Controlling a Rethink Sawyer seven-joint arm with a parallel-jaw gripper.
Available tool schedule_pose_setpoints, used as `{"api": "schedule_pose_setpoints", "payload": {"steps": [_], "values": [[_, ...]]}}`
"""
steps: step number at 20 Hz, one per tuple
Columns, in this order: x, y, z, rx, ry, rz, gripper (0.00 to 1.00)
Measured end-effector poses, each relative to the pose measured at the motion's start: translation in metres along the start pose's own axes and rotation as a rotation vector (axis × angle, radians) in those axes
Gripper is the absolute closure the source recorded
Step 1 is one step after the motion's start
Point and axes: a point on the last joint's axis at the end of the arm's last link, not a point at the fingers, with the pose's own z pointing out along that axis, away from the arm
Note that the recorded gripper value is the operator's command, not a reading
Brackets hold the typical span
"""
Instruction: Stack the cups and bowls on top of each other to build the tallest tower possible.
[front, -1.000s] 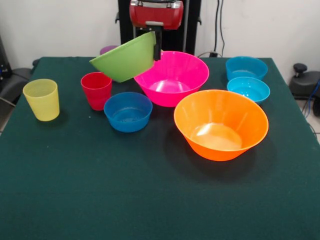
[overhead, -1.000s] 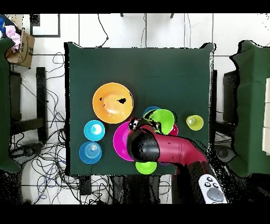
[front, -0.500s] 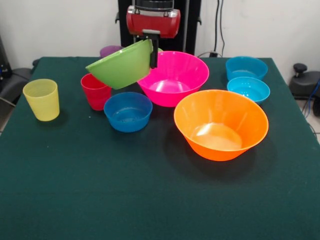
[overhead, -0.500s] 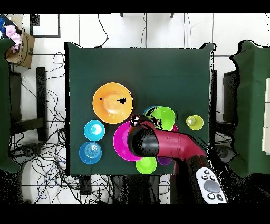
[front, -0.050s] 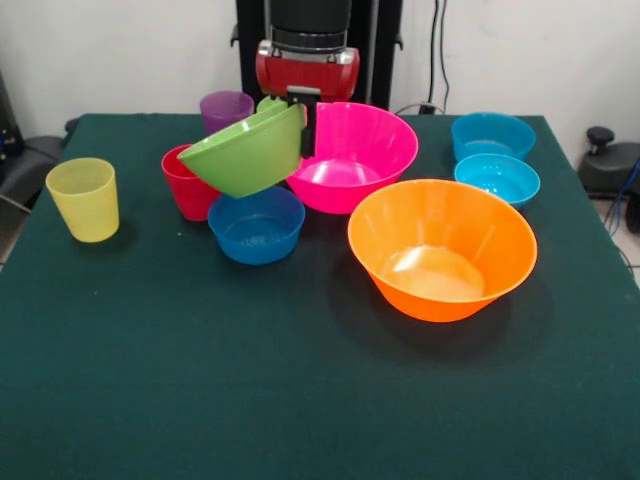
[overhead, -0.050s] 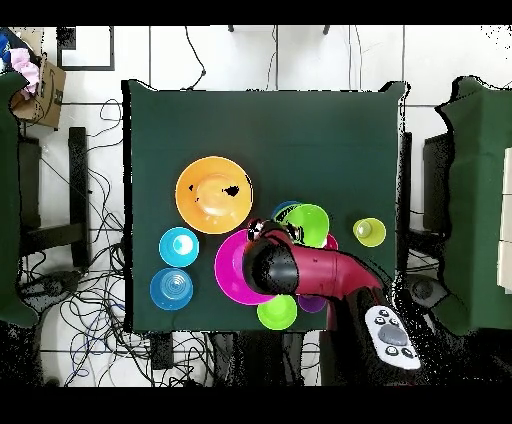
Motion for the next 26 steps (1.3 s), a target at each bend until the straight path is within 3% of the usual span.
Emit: {"api": "schedule_pose_setpoints", "payload": {"steps": [12,26], "values": [[0.012,-0.013,0.017,0.016,0.007,0.006,1.00],[0.013,-0.019,0.034,0.028,-0.033,-0.002,1.00]]}}
